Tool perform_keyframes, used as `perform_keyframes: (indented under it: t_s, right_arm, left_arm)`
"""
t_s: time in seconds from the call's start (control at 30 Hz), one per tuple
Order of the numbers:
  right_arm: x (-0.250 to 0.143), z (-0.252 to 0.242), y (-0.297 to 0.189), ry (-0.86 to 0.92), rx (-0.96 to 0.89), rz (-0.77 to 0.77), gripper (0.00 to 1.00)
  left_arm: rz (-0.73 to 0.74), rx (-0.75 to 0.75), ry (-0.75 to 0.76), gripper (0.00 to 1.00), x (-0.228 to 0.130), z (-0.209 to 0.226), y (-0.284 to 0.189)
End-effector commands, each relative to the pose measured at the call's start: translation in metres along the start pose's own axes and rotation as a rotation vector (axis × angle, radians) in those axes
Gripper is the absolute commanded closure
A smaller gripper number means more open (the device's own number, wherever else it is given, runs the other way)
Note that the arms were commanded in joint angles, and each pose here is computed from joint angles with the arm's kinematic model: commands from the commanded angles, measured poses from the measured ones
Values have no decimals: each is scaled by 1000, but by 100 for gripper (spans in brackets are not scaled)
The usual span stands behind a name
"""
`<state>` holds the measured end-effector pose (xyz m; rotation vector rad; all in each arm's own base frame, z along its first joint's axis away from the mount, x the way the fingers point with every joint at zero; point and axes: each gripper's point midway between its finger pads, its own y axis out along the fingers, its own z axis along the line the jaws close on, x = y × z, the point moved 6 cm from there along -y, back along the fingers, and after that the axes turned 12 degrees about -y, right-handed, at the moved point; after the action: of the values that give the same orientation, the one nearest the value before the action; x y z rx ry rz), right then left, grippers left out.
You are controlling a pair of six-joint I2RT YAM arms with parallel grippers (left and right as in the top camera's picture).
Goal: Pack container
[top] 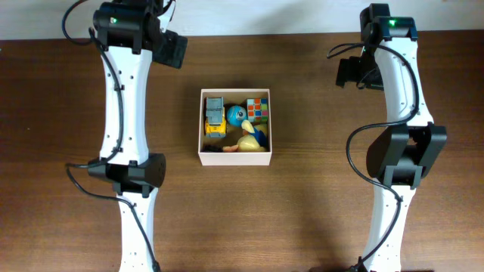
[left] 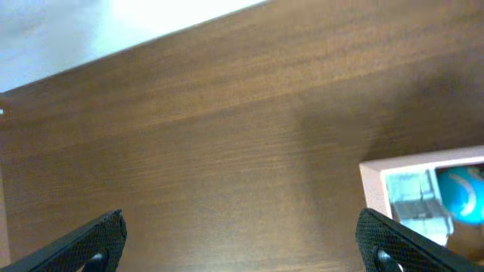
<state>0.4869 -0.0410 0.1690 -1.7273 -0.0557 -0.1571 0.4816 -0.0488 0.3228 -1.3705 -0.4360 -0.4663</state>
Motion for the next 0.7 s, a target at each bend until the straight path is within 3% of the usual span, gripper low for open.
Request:
perform_keyframes:
  t_s: [0.0,0.17,0.37,0.67]
  right_arm:
    - [0,-4,2,18,-6,4,1]
    - [0,-4,2,17,-6,4,1]
    - [0,-4,2,18,-6,4,1]
    - [0,-4,2,18,-6,4,1]
  left_arm:
    - [-204,7,-112,1,16,32,-77]
    - [-369,24,-178,1,28,61,-127]
    - [-470,56,-233,1,24,89,-169]
    - [-549,112,-297,1,-20,116,-176]
